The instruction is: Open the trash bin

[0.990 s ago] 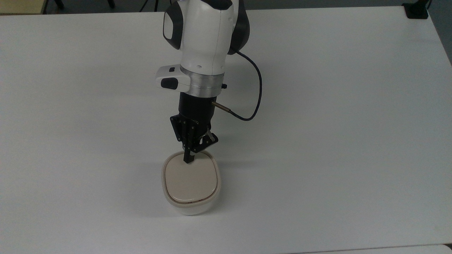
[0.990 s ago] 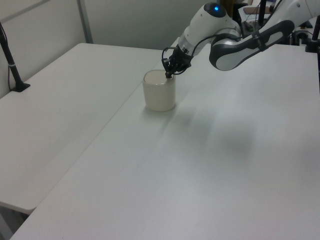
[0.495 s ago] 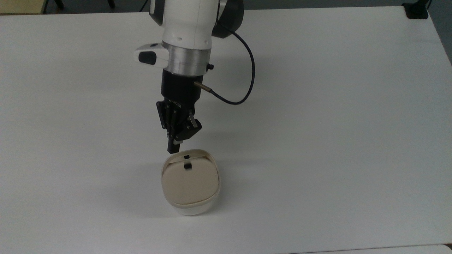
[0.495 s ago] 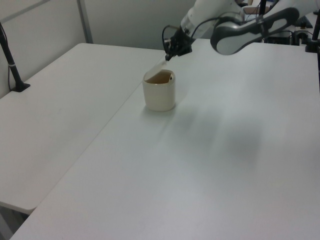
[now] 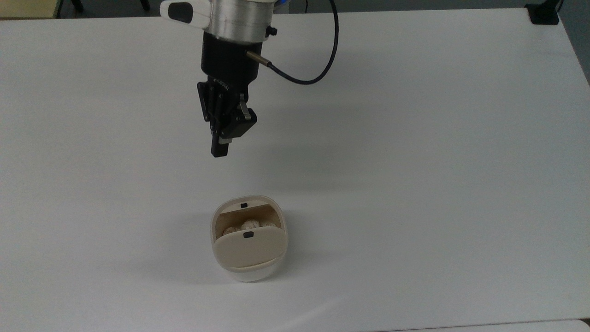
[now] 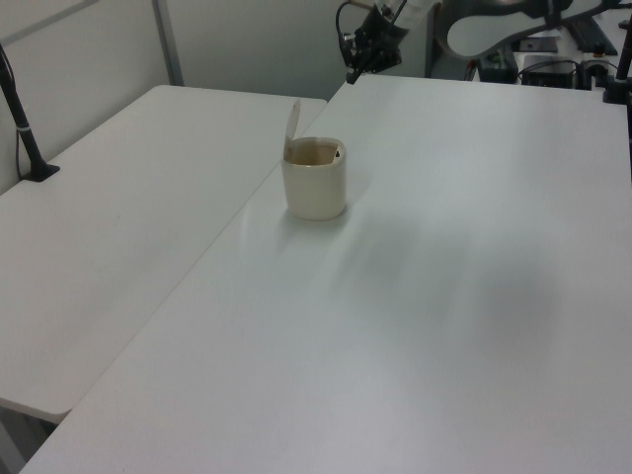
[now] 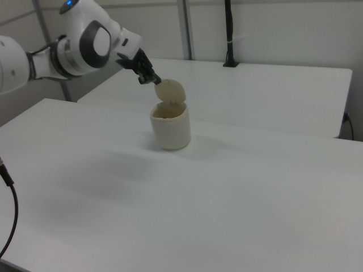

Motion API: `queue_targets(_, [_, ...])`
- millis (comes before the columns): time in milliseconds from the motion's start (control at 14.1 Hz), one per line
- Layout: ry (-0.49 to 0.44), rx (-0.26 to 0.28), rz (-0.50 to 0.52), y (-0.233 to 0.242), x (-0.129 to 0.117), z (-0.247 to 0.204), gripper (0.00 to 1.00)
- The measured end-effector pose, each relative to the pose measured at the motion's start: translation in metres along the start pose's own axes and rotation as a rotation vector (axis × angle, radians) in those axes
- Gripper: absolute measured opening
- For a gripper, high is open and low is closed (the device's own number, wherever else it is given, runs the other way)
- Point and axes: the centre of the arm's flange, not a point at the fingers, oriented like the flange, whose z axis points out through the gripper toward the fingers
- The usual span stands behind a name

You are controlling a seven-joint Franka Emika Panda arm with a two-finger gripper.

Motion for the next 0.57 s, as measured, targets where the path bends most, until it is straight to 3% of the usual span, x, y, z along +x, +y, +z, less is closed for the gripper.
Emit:
queue_targets(212, [-0.06,-0.055,-0.025,-0.001,-0.008,-0.03,0.01])
queue_targets(566, [-0.256,-0.157,-0.187,0.017,-0.021,-0.071,0.01])
